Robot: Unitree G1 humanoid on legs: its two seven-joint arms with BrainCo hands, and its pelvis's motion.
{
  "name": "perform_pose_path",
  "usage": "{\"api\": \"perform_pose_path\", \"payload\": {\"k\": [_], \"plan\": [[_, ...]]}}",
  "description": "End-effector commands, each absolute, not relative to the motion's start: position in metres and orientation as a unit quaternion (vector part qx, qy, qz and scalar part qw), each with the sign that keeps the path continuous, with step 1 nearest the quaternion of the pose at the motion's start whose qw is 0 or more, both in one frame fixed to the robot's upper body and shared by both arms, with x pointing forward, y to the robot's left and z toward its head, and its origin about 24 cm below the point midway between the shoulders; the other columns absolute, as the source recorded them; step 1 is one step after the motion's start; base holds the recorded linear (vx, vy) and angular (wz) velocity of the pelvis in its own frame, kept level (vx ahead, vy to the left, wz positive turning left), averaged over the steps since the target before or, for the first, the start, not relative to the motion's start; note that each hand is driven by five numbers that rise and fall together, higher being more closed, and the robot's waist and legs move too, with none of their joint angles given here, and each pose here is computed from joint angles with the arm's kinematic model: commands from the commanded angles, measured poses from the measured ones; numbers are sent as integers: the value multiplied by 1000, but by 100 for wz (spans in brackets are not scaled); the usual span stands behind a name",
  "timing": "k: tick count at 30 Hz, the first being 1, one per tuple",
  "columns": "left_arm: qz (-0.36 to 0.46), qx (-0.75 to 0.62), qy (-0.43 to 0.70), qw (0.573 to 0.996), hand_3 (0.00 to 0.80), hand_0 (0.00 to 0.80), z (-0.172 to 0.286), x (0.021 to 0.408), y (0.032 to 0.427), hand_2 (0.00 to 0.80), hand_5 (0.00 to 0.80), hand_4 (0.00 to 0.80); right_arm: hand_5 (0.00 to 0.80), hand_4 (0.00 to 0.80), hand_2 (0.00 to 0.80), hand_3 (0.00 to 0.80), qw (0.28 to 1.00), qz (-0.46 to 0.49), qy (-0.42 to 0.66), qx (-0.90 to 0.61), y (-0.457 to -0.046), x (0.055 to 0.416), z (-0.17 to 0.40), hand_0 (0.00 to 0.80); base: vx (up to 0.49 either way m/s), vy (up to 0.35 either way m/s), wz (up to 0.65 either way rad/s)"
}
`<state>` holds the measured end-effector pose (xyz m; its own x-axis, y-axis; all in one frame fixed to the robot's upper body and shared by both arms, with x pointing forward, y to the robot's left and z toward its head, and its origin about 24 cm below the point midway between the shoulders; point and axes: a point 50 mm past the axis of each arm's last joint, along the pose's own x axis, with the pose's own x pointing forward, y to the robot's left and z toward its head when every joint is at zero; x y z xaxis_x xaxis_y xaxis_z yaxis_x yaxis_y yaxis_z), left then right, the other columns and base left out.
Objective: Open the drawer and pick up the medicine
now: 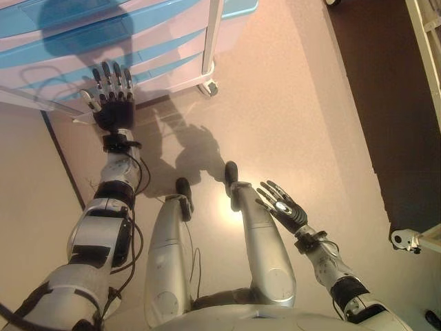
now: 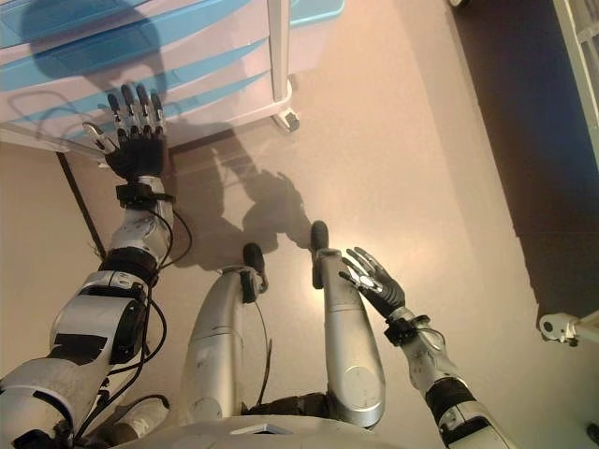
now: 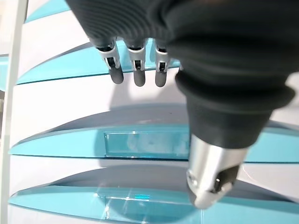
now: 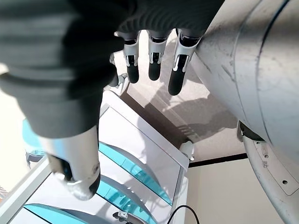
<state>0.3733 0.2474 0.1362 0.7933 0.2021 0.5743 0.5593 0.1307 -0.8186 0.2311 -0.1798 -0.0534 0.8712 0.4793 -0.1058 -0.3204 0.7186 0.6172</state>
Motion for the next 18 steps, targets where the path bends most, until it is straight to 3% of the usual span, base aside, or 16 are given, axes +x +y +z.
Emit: {"api": "perform_pose_path", "payload": {"k": [1,18], "plan": [[-145,-631,-313,695,0,0,145,372,256,0,0,0,0,0,0,0,888,254,211,322,-159,192,-80,0,-1,4,-3],[-190,-582,-380,693,0,0,219,380,258,0,0,0,0,0,0,0,890,254,215,311,-166,189,-82,0,0,1,0]]}}
